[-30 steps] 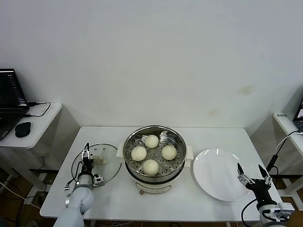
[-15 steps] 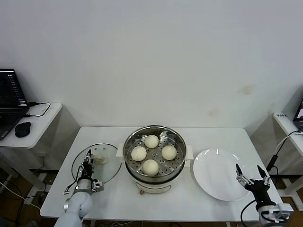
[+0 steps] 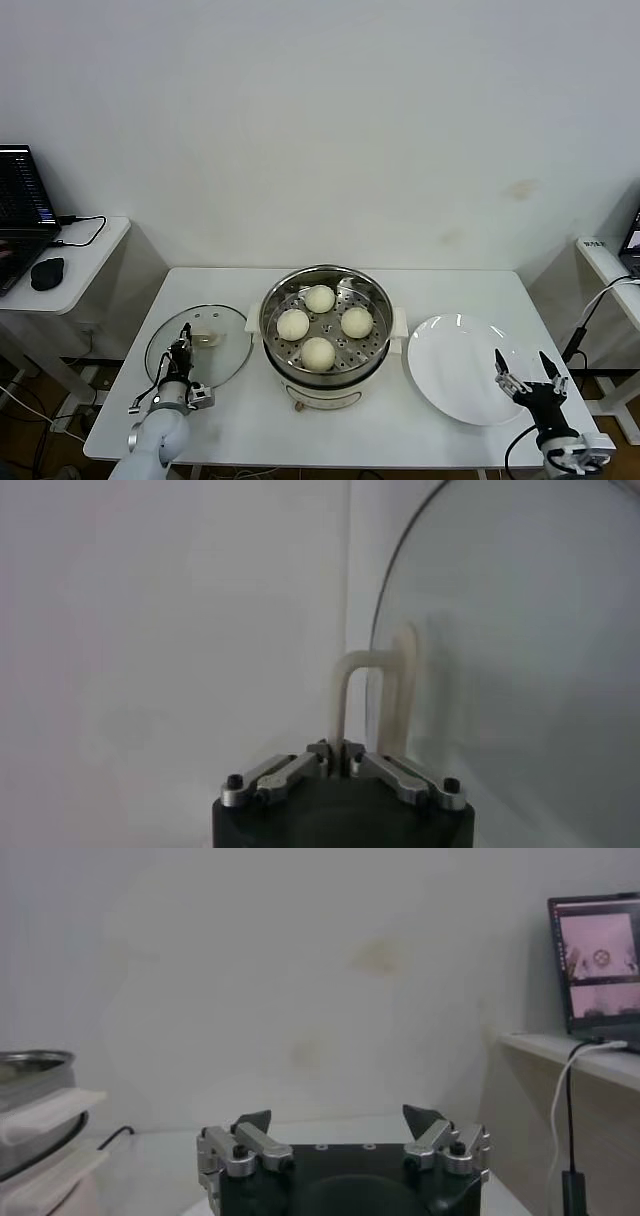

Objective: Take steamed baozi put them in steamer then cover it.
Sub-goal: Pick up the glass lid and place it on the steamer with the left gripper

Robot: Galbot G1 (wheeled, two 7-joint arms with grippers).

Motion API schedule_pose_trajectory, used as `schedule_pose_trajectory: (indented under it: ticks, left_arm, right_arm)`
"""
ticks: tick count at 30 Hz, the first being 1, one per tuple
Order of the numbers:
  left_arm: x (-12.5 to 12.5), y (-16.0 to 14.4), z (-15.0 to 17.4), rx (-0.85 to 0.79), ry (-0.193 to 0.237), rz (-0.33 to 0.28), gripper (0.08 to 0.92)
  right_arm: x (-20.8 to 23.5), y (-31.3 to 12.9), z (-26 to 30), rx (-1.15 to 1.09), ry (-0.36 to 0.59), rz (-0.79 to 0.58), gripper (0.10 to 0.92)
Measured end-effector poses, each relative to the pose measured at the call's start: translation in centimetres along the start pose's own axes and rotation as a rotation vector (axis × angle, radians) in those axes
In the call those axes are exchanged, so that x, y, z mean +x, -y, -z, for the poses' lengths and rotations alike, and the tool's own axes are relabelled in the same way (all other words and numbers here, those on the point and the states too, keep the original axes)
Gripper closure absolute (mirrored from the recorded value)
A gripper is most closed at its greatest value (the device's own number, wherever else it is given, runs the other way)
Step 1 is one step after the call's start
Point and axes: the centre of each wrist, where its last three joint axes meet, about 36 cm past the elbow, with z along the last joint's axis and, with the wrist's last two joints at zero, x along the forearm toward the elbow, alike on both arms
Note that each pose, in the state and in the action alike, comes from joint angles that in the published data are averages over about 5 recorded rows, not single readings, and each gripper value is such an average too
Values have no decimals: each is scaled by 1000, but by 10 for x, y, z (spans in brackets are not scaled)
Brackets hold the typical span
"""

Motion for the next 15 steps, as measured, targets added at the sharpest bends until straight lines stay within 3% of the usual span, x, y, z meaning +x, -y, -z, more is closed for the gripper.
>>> schedule_pose_trajectory:
  ticks: [15]
  left_arm:
    - [50, -62, 20, 20, -37, 37, 867]
  right_arm:
    - [-8, -8, 8, -17, 33, 26, 200]
